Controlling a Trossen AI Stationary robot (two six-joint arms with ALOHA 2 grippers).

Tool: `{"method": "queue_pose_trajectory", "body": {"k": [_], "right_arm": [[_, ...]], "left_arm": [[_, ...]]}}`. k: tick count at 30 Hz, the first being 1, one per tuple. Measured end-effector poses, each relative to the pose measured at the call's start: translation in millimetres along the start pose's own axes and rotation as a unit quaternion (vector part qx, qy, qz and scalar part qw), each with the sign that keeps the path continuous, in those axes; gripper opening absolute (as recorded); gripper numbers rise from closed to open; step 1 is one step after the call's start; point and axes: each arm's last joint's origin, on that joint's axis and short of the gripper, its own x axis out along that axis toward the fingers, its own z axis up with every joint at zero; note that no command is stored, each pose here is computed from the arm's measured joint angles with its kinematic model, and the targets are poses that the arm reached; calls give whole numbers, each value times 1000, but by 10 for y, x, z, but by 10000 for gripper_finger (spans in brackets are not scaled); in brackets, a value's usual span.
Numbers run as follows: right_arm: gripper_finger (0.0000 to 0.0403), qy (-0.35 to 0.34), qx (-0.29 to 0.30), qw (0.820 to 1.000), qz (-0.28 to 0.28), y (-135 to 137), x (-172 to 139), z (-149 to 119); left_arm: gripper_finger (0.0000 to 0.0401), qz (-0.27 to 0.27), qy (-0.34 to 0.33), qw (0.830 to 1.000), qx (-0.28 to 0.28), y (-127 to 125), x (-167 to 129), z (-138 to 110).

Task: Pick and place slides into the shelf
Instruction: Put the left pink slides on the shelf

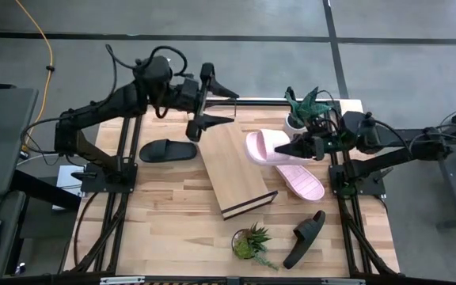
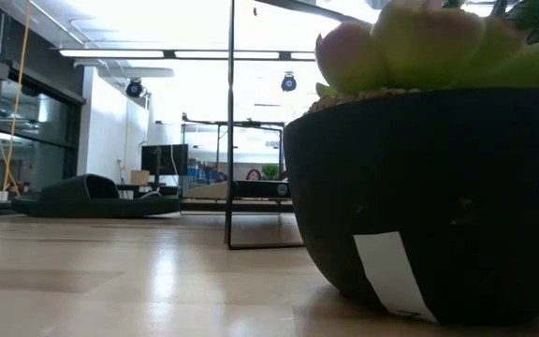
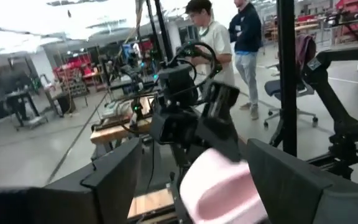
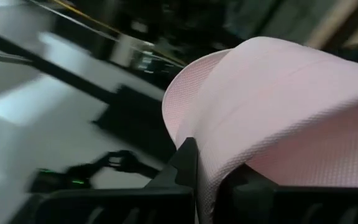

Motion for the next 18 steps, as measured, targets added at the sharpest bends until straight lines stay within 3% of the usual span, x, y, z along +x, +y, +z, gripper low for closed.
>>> {"method": "queue_pose_trajectory", "body": {"k": [8, 13, 18], "right_arm": [[0, 76, -34, 989, -123, -262, 60, -148], [0, 106, -66, 981, -150, -384, 245, -205], [0, 143, -84, 973, -163, -546, 469, -244]], "left_arm": [[242, -7, 90, 991, -103, -53, -88, -60], [212, -25, 182, 961, -206, -132, -123, -243], [174, -55, 238, 942, -230, -319, -122, -309]]}}
